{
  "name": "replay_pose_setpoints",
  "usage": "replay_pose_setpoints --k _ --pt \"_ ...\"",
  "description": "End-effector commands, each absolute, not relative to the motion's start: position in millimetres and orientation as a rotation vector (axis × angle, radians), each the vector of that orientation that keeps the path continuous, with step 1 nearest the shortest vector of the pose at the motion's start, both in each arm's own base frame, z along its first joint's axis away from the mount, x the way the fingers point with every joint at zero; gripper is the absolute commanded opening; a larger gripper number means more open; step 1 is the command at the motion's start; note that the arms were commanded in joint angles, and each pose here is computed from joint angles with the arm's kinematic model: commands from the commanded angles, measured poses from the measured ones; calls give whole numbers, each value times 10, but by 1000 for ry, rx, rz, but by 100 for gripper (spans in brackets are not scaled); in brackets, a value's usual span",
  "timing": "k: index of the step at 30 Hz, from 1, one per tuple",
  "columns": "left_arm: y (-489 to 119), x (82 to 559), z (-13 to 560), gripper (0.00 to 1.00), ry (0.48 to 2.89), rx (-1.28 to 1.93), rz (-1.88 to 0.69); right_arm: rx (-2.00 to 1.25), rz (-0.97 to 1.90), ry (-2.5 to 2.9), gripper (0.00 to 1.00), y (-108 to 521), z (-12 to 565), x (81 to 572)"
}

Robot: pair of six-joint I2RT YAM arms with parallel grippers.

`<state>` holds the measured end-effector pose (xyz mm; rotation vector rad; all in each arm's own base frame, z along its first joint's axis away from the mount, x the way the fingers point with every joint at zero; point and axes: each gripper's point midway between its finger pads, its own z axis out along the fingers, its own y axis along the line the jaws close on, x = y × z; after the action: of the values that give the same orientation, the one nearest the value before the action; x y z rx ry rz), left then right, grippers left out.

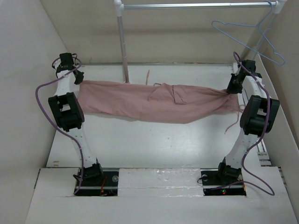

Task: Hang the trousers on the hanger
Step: Fold the trousers at the center of the board.

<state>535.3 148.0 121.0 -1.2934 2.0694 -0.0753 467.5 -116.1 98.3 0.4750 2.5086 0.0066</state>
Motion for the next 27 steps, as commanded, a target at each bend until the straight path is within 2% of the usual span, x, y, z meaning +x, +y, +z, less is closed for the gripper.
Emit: replay_pose_setpoints --k 1,3,4,6,7,8,9,10,12,13,14,15,16,17,18,19,20,21,22,23,24,25,27 --pt "1705 5543 1588 0 1969 -1218 -15 460 -105 2364 4 -1434 1318 4920" --pt "1653 5592 1608 0 1965 -1189 -30 459 -99 2362 15 -1427 1295 4928" --pt "1639 5584 1558 4 1980 -1192 -33 457 -99 2364 38 -1428 1288 4928" --pt "1629 5486 1459 7 2023 -1231 -6 414 -53 2365 63 -1318 1321 4953" --pt "1626 5458 1405 12 2041 -1235 4 396 -60 2368 81 -1319 1336 4934" --pt "1672 5407 1360 20 2055 -1246 20 372 -58 2363 89 -1263 1378 4934" --pt "1658 5349 1317 29 2081 -1248 31 350 -65 2355 94 -1251 1451 4876" --pt "1729 5301 1328 42 2094 -1234 49 331 -59 2349 95 -1180 1503 4854" --pt "1883 5162 1408 52 2095 -1257 110 258 -38 2356 95 -1011 1502 4744" --pt "1924 5104 1556 63 2087 -1222 151 250 -34 2308 95 -976 1721 4666" --pt "1960 5047 1656 68 2073 -1215 186 233 -10 2274 95 -881 1799 4642" --pt "2012 4950 1683 74 2068 -1221 245 241 53 2291 94 -695 1689 4518" --pt "2017 4867 1905 86 2030 -1206 257 226 68 2236 94 -603 1901 4431" --pt "1977 4740 1996 86 2016 -1203 255 201 105 2202 92 -416 1975 4341" --pt "1995 4683 1848 86 2044 -1220 252 205 114 2201 92 -404 1977 4340" --pt "1906 4594 2019 82 2014 -1212 202 164 140 2221 83 -205 1885 4238" --pt "1867 4517 2009 80 2001 -1241 152 137 152 2171 76 -106 2039 4185" --pt "1725 4400 1728 76 2058 -1262 65 121 191 2160 65 23 2057 4141" --pt "1606 4302 1760 66 2048 -1261 6 77 237 2189 30 229 1919 4020" --pt "1566 4227 1690 63 2045 -1284 -39 40 275 2154 17 365 1992 3970" --pt "1405 4085 1375 60 2094 -1325 -132 5 327 2150 9 517 1984 3901" --pt "1399 3981 1365 54 2077 -1347 -173 -24 360 2153 1 633 1952 3834" --pt "1276 3807 1090 52 2100 -1388 -273 -130 438 2151 2 971 1874 3639"
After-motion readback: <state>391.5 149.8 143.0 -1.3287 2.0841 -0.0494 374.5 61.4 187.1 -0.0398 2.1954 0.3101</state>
